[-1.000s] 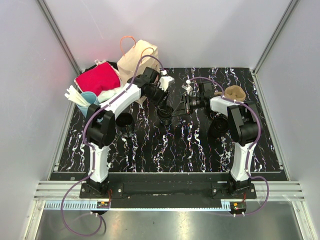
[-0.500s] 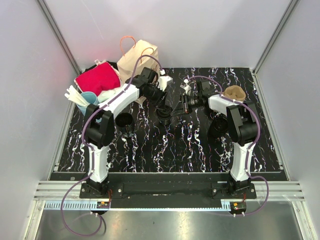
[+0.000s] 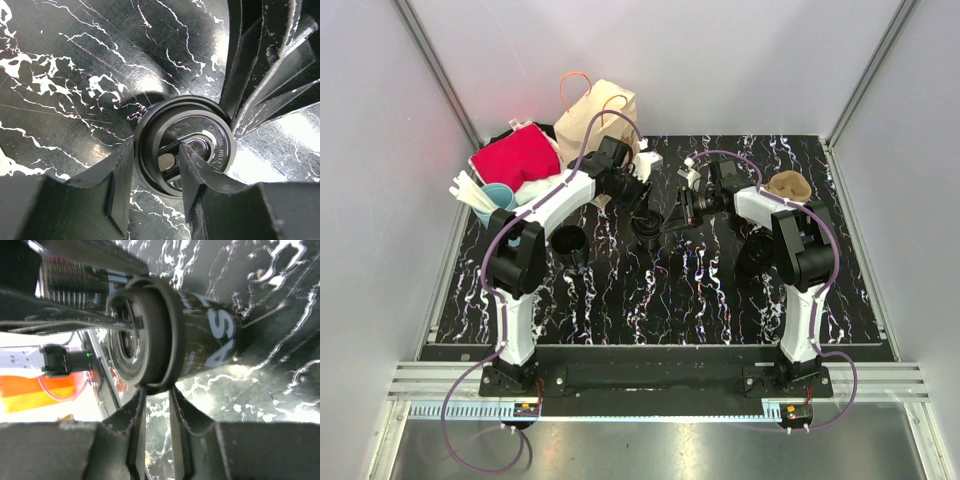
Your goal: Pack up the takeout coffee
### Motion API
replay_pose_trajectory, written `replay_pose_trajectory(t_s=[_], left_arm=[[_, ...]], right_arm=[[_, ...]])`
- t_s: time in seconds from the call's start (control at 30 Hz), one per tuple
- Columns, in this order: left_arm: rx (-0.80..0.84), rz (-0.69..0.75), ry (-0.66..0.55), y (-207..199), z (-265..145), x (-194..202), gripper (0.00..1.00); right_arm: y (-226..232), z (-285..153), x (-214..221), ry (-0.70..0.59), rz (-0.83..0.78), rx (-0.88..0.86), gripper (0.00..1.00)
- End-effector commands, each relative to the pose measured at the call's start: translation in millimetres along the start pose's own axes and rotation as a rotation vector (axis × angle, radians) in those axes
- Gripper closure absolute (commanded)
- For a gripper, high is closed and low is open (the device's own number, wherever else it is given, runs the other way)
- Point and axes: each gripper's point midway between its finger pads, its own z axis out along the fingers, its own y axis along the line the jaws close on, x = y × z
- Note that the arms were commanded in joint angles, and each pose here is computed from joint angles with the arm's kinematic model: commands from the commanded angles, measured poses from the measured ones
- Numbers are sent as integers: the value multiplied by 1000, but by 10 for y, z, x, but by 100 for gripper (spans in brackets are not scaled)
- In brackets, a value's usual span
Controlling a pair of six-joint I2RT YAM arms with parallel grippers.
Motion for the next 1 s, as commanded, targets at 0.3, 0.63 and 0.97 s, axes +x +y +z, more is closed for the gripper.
replay_pose_trajectory(t_s=[0.3, 0.63, 0.97], left_arm=[[70, -85, 198, -93, 333, 729, 67], [75, -67, 140, -104, 233, 494, 63], [64, -33, 77, -140, 26, 116, 47]], right_arm=[[-853, 363, 556, 163, -55, 424, 68], [166, 71, -238, -16, -266, 265, 40], [397, -35, -354, -48, -293, 240, 36]])
